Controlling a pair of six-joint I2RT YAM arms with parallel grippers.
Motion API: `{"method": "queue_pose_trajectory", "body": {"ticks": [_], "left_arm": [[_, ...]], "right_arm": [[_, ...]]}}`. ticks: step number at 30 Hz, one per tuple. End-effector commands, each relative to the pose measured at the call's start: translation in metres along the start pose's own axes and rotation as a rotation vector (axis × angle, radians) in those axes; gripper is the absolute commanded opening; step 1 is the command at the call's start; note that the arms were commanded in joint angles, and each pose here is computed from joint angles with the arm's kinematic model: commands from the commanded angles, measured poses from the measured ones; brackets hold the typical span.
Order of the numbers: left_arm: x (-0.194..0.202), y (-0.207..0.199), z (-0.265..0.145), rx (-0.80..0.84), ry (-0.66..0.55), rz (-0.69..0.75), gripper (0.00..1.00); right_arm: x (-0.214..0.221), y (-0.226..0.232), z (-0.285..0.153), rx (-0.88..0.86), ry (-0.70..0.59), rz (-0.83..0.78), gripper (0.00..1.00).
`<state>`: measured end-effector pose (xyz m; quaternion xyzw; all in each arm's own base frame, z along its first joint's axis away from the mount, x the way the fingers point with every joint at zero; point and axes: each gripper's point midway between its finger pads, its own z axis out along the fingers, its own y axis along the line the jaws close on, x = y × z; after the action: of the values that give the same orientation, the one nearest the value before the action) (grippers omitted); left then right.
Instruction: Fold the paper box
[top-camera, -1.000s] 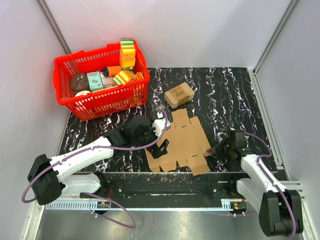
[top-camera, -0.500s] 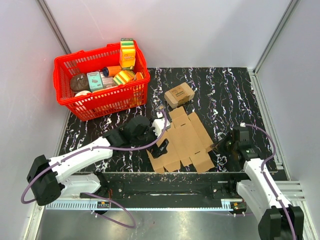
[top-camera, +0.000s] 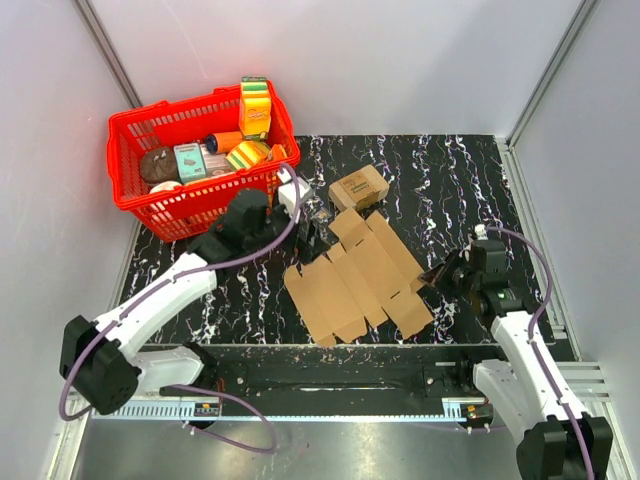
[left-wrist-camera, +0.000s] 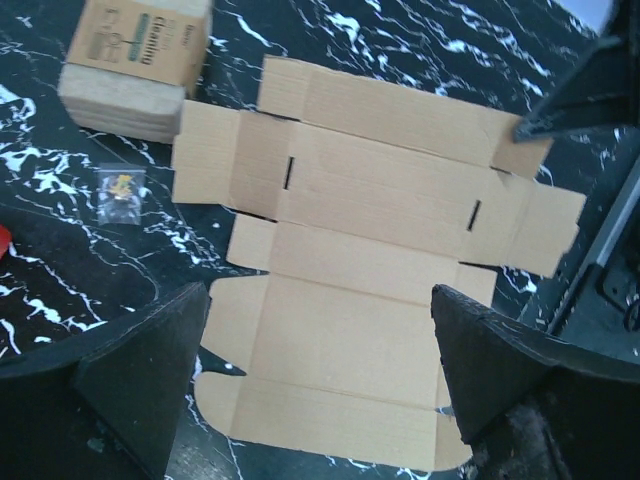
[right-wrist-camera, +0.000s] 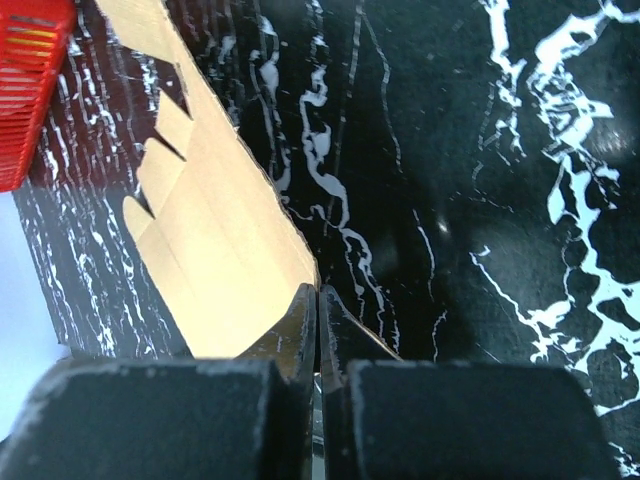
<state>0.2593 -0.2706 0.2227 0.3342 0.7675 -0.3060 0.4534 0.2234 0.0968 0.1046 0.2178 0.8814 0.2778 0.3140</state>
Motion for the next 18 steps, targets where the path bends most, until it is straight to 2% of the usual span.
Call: {"method": "queue_pose_trajectory", "body": {"ticks": [1,8,18], "left_arm": [[-0.043,0.011,-0.002,0.082,-0.137,-0.07,0.99],[-0.064,0.037,0.003,0.019,-0.152,0.004,0.99],[-0.067,0.054,0.007,0.031,-0.237,-0.036,0.99]], "right_arm": [[-0.022,0.034,-0.015,-0.126,-0.064,-0.147,0.0],[-0.03,0.068,-0.015,-0.276,-0.077,-0.18,0.0],[-0.024,0.11,0.003,-0.275,-0.004,-0.467,0.0]]}}
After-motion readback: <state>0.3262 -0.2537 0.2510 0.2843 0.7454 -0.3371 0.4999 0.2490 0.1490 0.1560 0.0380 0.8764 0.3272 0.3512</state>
